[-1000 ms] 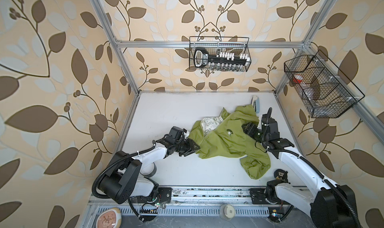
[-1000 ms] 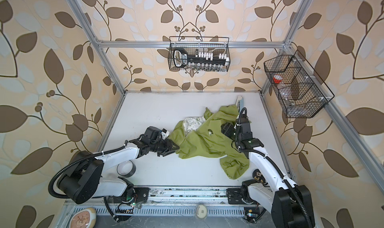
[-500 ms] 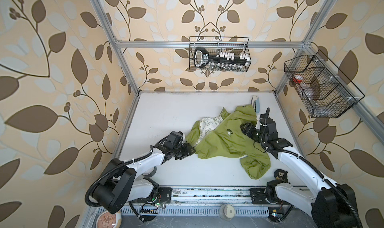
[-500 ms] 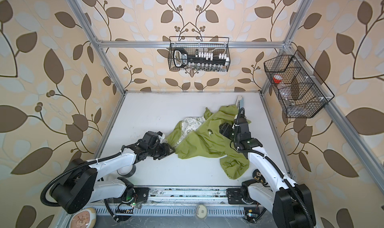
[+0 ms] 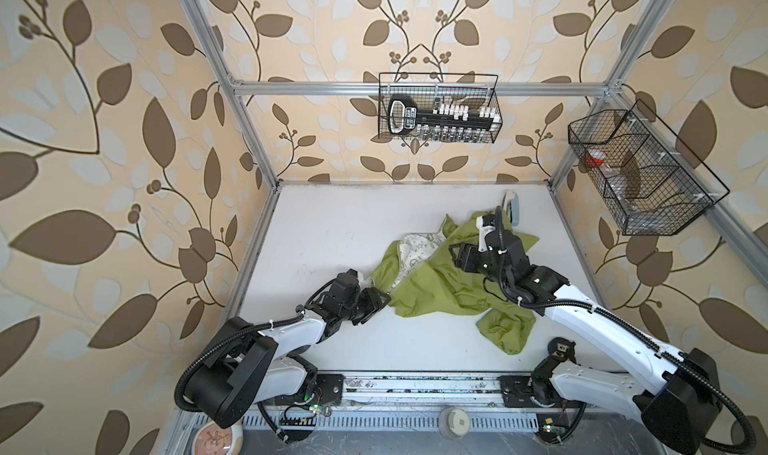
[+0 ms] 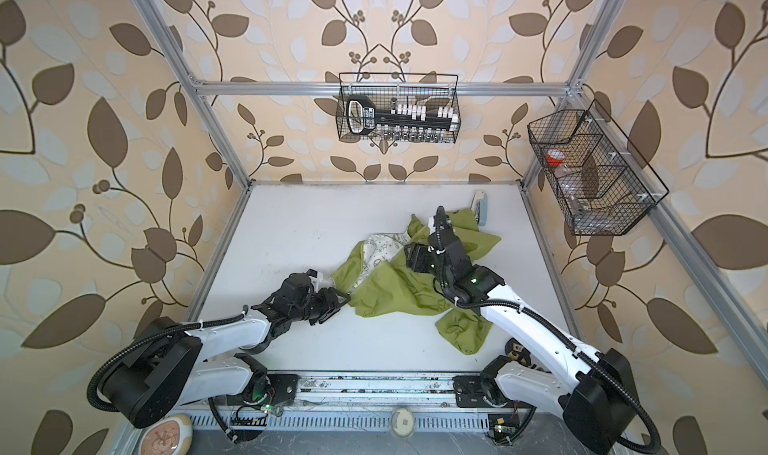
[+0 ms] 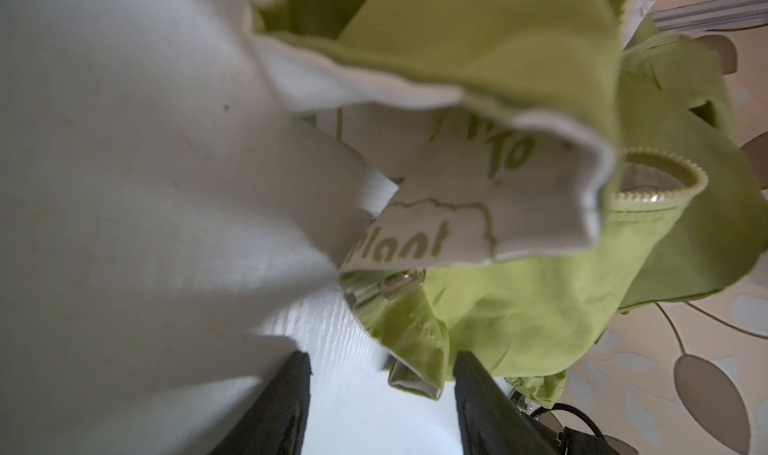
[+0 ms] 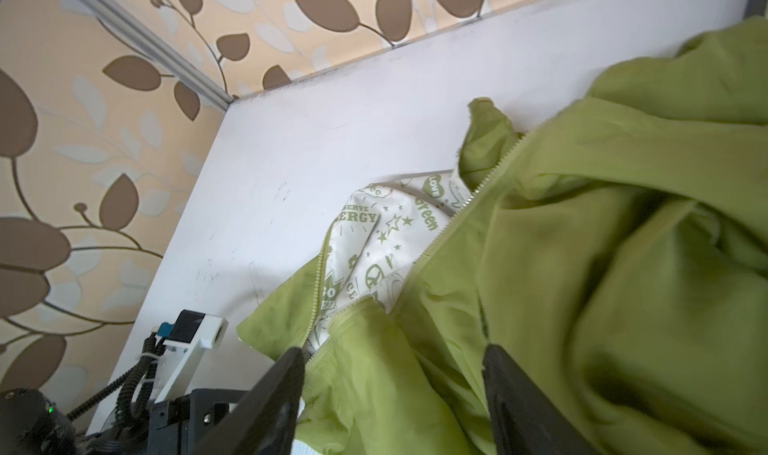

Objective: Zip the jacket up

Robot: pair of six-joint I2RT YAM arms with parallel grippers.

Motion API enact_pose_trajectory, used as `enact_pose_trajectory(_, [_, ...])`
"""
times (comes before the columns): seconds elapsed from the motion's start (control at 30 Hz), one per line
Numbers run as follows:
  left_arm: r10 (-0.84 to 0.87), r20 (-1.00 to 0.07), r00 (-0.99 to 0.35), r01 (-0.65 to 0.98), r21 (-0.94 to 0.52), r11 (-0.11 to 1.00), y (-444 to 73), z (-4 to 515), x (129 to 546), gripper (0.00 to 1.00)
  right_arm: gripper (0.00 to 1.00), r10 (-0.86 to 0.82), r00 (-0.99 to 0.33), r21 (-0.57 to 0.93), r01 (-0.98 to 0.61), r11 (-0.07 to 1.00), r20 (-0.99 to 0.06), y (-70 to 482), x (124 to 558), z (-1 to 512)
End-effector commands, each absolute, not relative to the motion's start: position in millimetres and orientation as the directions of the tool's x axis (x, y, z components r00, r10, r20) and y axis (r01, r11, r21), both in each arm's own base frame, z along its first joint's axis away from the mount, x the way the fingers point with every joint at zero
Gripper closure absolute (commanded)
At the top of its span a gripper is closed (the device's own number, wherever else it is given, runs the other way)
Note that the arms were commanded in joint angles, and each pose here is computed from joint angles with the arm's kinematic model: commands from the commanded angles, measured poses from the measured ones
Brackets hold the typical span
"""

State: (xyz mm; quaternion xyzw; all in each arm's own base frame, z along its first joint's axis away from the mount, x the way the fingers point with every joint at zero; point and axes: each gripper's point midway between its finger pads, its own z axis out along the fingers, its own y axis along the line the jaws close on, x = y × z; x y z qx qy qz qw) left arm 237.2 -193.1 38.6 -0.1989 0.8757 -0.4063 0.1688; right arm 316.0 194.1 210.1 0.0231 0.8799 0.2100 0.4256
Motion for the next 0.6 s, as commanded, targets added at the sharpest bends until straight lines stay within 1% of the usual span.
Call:
enact_pose_trajectory(0.0, [-0.539, -0.154, -0.828, -0.252, -0.757, 0.603, -182.7, 25.2, 241.3, 0.43, 0.3, 0.126, -0.667, 0.304, -0.156, 0.94, -0.735, 204.2, 313.8, 194.0])
enact_pose_trajectory(0.2, [-0.554, -0.197, -0.809, -0.279, -0.701, 0.656, -168.7, 11.1, 242.7, 0.43, 0.29, 0.092, -0.695, 0.305, -0.19, 0.933, -0.713, 226.2, 310.3, 180.7])
enact_pose_trajectory(0.3, [-0.523, -0.226, -0.822, -0.232, -0.706, 0.669, -173.2, 12.5, 246.6, 0.44, 0.29, 0.09, -0.701, 0.308, -0.192, 0.932, -0.708, 228.2, 310.0, 178.0])
enact_pose_trajectory(0.43, [-0.468, -0.244, -0.849, -0.132, -0.761, 0.635, -191.5, 14.4, 251.6, 0.48, 0.29, 0.088, -0.702, 0.309, -0.193, 0.931, -0.706, 228.7, 310.1, 177.6])
enact_pose_trajectory(0.57, [-0.438, -0.247, -0.864, -0.079, -0.794, 0.603, -201.7, 8.3, 251.1, 0.52, 0.29, 0.089, -0.705, 0.31, -0.191, 0.931, -0.703, 227.4, 310.1, 177.2])
